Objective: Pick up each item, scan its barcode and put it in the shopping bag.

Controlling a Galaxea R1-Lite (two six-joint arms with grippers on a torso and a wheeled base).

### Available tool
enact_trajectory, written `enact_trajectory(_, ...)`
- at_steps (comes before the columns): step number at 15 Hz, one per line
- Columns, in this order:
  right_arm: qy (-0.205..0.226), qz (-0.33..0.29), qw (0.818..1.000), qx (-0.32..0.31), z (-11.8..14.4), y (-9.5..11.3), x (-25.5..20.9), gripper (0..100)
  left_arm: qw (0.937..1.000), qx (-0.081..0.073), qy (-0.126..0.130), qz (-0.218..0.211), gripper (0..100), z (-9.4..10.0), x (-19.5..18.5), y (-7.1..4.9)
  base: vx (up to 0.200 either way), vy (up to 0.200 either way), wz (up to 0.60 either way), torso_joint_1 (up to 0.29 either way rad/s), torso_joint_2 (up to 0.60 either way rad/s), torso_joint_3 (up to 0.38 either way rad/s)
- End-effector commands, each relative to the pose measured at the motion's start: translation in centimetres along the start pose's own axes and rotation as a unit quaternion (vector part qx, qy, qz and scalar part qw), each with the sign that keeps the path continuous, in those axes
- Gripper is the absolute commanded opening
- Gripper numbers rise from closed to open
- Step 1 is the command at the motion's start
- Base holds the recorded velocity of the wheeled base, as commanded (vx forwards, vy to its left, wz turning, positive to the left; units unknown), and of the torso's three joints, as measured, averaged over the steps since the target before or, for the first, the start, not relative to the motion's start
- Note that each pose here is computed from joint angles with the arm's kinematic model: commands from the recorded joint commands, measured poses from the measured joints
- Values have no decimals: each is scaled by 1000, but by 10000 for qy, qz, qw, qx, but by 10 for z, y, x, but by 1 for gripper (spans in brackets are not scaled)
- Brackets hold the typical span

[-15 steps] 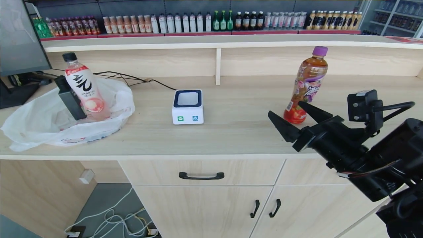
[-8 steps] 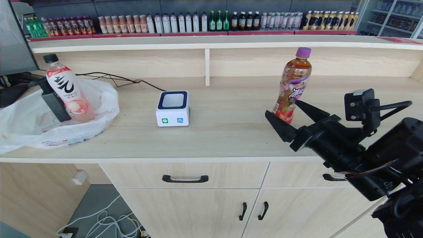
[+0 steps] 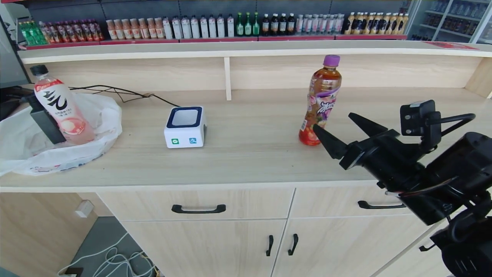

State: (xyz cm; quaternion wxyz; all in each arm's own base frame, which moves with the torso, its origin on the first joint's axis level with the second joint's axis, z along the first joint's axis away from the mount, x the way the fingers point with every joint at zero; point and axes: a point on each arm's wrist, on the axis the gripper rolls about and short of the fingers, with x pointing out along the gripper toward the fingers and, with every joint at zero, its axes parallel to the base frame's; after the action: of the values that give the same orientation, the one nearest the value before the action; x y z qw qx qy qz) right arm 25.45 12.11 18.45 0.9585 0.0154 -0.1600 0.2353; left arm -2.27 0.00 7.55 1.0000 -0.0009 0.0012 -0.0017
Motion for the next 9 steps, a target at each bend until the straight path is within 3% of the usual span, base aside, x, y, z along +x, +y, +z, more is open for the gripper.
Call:
enact_trajectory(1,-17,-63,10000,-41,-6,-3,12,100,10000,1,-4,2,100,0,0,0,0,0,0,0,0,0)
enact_trajectory(4,-160,-342,9993,-57,-14,-7,39,100,10000,1,-4,2,100,0,0,0,0,0,0,0,0,0)
enact_trajectory(9,242,-608,9978,-99,-27,-13,53,100,10000,1,-4,2,100,0,0,0,0,0,0,0,0,0)
